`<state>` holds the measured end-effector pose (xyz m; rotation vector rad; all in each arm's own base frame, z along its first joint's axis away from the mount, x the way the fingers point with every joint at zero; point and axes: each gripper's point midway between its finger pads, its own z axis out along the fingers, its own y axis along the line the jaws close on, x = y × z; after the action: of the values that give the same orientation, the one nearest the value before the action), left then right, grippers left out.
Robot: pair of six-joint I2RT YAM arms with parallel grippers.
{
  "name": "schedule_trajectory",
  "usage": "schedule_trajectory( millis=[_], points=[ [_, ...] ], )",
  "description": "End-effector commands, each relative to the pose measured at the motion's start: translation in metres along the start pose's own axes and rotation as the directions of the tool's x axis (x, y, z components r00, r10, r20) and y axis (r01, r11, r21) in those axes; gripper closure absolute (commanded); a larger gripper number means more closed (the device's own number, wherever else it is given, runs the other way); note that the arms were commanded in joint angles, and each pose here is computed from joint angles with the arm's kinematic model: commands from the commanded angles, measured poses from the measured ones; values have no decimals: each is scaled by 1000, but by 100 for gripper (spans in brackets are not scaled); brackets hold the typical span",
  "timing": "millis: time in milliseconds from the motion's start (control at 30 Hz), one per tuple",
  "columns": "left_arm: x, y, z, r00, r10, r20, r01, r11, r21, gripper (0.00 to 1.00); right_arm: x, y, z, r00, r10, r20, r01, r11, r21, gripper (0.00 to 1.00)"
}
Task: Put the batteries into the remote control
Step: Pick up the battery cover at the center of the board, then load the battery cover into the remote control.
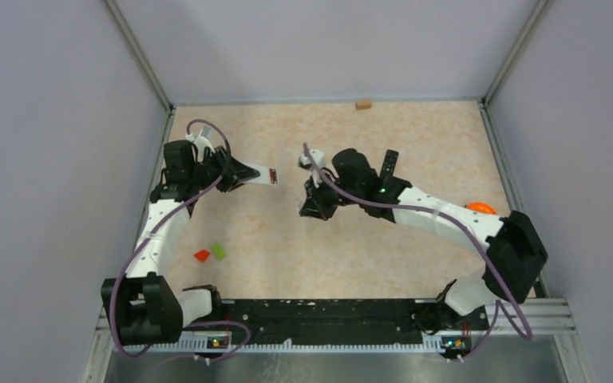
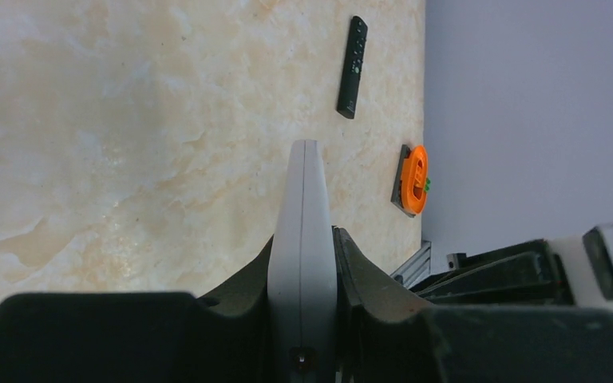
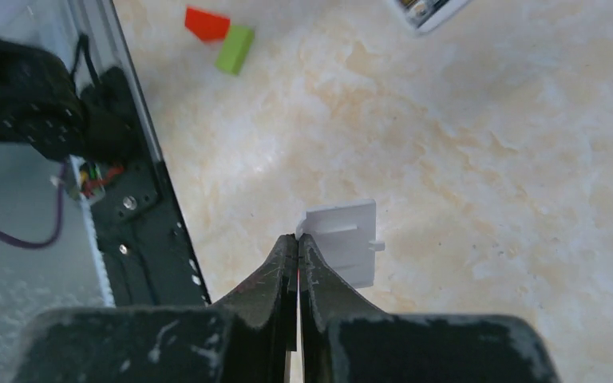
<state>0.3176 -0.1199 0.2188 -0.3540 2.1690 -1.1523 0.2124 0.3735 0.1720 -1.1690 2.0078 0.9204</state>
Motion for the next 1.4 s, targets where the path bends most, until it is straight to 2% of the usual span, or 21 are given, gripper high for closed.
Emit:
schedule_trajectory(
  millis=[0, 133, 233, 400, 533, 700, 767, 933, 1367],
  points=[
    [7, -27, 1, 999, 52, 1, -52, 991, 122, 100, -64, 15, -44, 908, 294, 299, -252, 952, -174, 100],
    [27, -43, 7, 997, 60, -42, -51, 979, 196, 100, -101, 9, -95, 746, 451, 491, -366, 893, -263, 100],
    [36, -60, 9, 996, 78, -47, -63, 963, 260, 100, -115, 3, -120, 629, 543, 557, -435, 839, -327, 100],
    [43, -90, 9, 993, 88, -85, -53, 937, 346, 100, -125, -12, -141, 454, 705, 545, -541, 704, -460, 100],
    [47, -111, 3, 986, 64, -152, 8, 902, 431, 100, -133, -11, -154, 371, 768, 522, -532, 636, -558, 100],
    [49, -121, -1, 979, 22, -202, 74, 888, 454, 100, -147, 4, -162, 358, 816, 454, -460, 577, -675, 100],
    [52, -125, -4, 973, 0, -232, 111, 877, 467, 100, -151, 11, -167, 345, 846, 408, -427, 528, -734, 100],
    [55, -135, -12, 961, -27, -274, 169, 843, 511, 100, -151, 19, -162, 372, 876, 307, -388, 447, -806, 100],
    [56, -145, -21, 954, -17, -299, 183, 824, 537, 100, -147, 18, -165, 346, 891, 295, -364, 417, -833, 100]
  ],
)
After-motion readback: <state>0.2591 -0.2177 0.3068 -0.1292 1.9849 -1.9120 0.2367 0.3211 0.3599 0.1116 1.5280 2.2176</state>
